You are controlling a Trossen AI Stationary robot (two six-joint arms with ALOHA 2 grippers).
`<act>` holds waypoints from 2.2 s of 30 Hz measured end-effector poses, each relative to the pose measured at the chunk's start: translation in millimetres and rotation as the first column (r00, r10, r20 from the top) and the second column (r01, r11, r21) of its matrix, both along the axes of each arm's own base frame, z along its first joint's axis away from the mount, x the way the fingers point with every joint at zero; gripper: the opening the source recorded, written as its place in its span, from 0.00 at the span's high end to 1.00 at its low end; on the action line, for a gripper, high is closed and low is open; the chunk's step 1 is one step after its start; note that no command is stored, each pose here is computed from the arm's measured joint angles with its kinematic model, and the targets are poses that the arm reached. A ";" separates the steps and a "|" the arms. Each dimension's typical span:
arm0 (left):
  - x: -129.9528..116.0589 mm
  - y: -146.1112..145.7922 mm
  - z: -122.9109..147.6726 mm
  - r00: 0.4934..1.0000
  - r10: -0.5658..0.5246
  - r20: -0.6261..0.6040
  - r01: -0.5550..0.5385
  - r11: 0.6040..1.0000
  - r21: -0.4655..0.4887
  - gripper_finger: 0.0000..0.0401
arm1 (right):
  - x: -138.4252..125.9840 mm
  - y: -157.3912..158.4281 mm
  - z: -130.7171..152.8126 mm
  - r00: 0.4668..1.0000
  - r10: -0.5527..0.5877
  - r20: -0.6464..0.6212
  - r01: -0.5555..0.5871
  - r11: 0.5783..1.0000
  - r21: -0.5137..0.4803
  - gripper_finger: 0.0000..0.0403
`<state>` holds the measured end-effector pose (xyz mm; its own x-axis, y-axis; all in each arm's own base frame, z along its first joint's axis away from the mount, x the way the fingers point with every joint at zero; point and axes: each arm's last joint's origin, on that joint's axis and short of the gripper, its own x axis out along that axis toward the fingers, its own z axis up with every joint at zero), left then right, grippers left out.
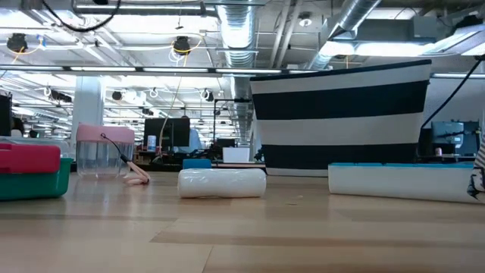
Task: Pick & place medical supplies in basket/bin
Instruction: Put the blue bandage into the blue bin
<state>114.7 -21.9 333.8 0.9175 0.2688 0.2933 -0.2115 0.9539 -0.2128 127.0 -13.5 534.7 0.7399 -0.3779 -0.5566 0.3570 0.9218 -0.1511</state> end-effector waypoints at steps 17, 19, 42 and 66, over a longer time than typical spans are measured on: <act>147.3 -31.6 -36.8 0.740 0.040 -0.671 -0.165 0.978 -0.123 0.68 | -3.3 14.7 -43.3 0.992 0.030 -0.123 -0.018 0.995 0.098 0.59; 160.7 -23.0 -43.0 0.647 0.060 -0.760 -0.212 0.972 -0.105 0.68 | 0.2 15.0 -47.8 0.990 0.024 -0.142 -0.010 0.995 0.103 0.59; 220.2 72.9 -79.6 0.096 -0.028 -0.995 -0.091 0.995 -0.037 0.55 | 6.0 15.6 -56.6 0.985 0.005 -0.173 0.017 0.992 0.123 0.59; 196.2 121.5 -154.6 0.183 -0.127 -0.975 -0.158 0.975 -0.157 0.53 | 6.2 15.6 -56.7 0.986 -0.016 -0.163 0.040 0.989 0.145 0.59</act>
